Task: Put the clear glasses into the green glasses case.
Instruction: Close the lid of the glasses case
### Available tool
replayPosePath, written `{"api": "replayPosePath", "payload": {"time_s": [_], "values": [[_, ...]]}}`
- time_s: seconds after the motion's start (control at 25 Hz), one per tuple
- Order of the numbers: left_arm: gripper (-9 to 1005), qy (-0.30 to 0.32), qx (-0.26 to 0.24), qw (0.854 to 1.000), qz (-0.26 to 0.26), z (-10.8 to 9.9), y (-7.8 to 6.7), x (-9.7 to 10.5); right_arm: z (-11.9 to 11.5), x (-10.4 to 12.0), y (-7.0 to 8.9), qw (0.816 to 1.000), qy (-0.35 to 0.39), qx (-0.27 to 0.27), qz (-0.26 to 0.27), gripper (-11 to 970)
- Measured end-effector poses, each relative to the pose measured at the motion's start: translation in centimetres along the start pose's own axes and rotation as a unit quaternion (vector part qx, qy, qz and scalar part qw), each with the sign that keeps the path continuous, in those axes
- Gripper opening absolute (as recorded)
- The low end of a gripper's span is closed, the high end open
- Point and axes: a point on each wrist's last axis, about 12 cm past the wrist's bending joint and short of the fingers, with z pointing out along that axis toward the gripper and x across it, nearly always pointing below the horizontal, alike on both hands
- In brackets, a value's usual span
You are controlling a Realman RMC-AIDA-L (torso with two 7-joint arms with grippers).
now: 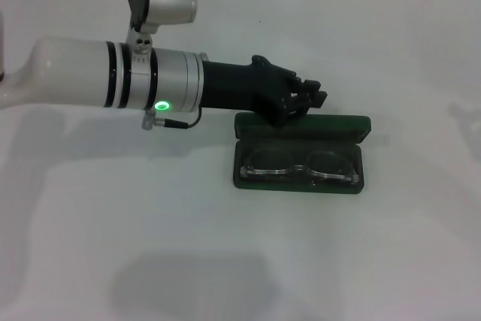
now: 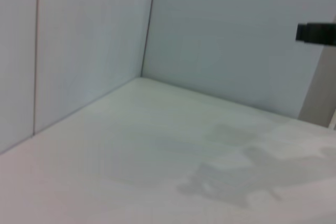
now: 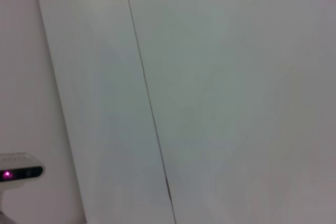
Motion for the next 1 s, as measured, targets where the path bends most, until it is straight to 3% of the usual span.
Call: {"api": "replayPosePath", "payload": {"time_s": [1.0], "values": [[157, 0.022, -0.009, 1.000, -0.010, 0.7, -0.3, 1.4, 0.3, 0.8, 0.3, 1.000, -0.003, -0.008, 0.010, 50]]}}
